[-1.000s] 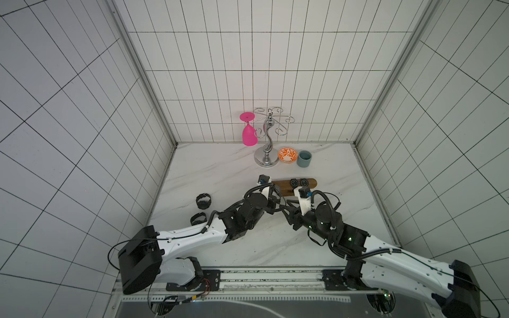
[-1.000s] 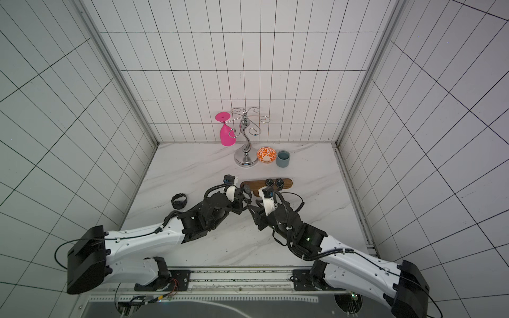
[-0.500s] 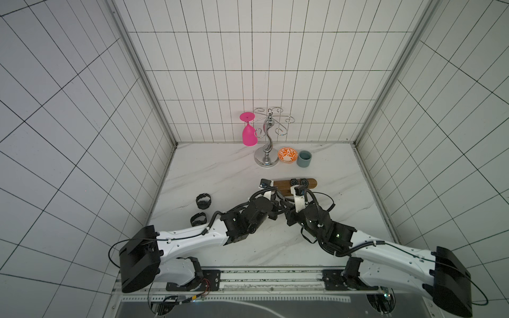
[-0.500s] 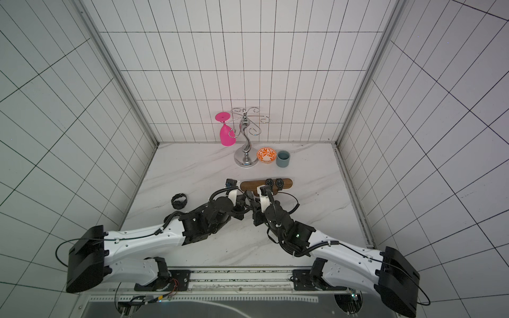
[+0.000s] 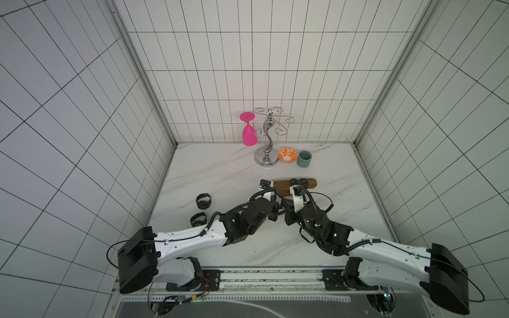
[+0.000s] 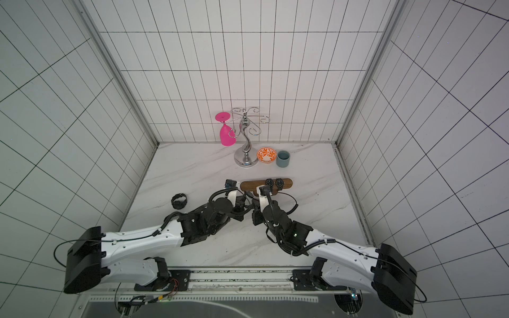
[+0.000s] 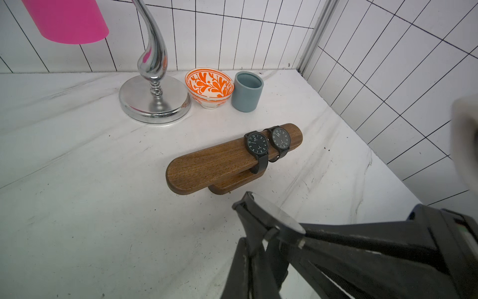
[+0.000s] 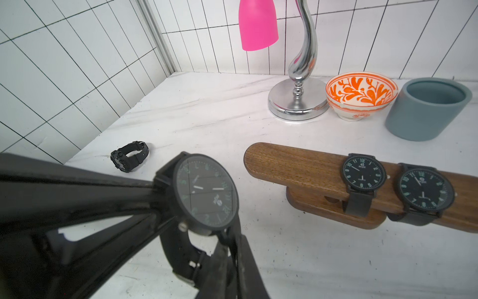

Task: Place watch on stand
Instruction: Pick up the watch at the center of the board.

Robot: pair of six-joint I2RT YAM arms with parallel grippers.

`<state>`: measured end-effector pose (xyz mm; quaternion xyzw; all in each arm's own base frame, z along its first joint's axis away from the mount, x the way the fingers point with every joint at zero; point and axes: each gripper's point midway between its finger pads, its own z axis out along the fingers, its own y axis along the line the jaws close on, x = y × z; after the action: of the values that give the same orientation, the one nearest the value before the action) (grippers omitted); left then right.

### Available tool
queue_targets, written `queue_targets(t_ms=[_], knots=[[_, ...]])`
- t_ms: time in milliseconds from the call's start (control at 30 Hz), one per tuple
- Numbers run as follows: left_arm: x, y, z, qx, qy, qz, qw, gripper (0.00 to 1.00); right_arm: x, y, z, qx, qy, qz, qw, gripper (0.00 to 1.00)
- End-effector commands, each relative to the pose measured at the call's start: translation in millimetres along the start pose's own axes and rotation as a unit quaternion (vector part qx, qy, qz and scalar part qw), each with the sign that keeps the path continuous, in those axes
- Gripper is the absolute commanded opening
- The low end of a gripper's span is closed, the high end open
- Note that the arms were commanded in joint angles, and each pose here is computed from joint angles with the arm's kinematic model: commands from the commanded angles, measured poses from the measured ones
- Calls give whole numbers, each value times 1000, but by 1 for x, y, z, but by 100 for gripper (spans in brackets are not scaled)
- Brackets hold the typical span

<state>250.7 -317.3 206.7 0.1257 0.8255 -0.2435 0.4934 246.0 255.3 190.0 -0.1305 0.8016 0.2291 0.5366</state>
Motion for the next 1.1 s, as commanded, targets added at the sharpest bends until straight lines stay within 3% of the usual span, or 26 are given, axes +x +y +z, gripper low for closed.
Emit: queue_targets(t_ms=[0, 200, 500, 600, 767, 900, 1067], knots=[[-15, -9, -10, 24, -22, -17, 999, 0, -13, -2, -4, 14, -25, 3, 1000, 3], [-17, -24, -22, 89, -43, -1, 995, 0, -27, -5, -16, 9, -60, -8, 998, 0], [-10, -42, -59, 215, -79, 65, 971, 55, -50, 3, -39, -50, -108, -36, 992, 0], [-15, -41, -72, 257, -107, 61, 959, 63, -51, 7, -45, -75, -115, -45, 990, 0], [-19, -38, -80, 292, -117, 61, 947, 64, -54, 24, -60, -137, -134, -62, 979, 0], [-17, -51, -91, 344, -111, 77, 929, 62, -54, 35, -66, -171, -136, -74, 973, 0], [-16, -65, -97, 382, -104, 88, 914, 49, -53, 44, -72, -203, -140, -81, 966, 0]])
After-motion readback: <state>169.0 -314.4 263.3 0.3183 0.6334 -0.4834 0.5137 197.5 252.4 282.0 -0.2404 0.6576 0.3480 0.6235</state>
